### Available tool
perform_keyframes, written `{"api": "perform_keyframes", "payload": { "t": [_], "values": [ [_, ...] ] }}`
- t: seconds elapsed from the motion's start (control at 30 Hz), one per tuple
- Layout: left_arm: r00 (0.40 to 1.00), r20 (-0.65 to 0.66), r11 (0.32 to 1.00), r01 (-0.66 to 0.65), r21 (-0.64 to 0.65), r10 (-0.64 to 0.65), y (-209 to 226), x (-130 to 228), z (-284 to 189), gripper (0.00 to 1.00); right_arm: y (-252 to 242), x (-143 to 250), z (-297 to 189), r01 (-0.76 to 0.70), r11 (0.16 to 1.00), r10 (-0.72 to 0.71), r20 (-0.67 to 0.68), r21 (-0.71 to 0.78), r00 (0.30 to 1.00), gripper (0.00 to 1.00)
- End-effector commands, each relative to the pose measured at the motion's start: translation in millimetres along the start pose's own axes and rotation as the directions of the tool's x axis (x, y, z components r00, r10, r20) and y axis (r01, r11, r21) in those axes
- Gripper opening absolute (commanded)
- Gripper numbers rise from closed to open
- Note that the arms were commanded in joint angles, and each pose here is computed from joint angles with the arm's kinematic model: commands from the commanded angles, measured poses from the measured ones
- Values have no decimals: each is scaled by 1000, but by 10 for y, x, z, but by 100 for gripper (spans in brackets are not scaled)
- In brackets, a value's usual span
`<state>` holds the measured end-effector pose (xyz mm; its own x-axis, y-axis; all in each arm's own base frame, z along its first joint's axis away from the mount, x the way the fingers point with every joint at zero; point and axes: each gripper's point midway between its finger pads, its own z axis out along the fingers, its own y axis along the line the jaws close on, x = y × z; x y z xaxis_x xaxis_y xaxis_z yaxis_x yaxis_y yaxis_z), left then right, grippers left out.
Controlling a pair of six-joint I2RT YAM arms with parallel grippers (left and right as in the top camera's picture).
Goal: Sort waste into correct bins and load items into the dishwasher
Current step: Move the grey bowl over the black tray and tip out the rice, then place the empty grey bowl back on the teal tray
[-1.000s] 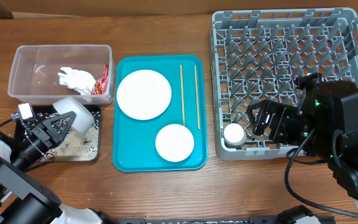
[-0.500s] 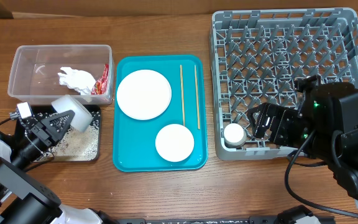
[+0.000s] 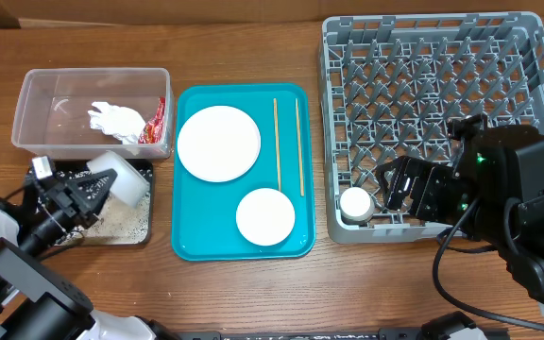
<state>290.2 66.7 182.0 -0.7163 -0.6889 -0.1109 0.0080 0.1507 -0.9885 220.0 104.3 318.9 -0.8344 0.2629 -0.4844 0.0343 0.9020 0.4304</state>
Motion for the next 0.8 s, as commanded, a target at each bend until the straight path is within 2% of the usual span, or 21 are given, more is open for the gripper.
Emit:
{"api": "perform_keyframes", "payload": {
  "t": [0.0,0.1,0.2,0.33,0.4,0.57,0.7,0.77],
  "values": [
    [995,-85,998,-57,-27,55,-168,96,90,4,3,-1,-31,13,1000,-13,13,-2,1000,100],
    [977,-174,991,-131,-41,122,-451,196,155,4,3,-1,-31,13,1000,-13,13,-2,1000,100],
    [949,-283,976,-181,-121,141,-624,326,242,4,2,-1,-31,12,1000,-12,13,-1,1000,100],
    [889,-400,928,-319,-193,222,-924,560,388,4,3,-1,-31,13,1000,-13,13,-2,1000,100],
    [855,-454,881,-396,-259,250,-995,656,461,4,3,-2,-31,13,1000,-13,13,-2,1000,100],
    [798,-534,682,-557,-473,281,-1006,818,655,4,3,0,-31,13,1000,-13,13,-2,1000,100],
    [774,-567,461,-627,-627,283,-866,947,793,4,3,0,-31,13,1000,-13,13,-2,1000,100],
    [788,-562,343,-615,-710,250,-722,1021,794,4,2,-1,-31,13,1000,-13,13,-1,1000,100]
  ]
}}
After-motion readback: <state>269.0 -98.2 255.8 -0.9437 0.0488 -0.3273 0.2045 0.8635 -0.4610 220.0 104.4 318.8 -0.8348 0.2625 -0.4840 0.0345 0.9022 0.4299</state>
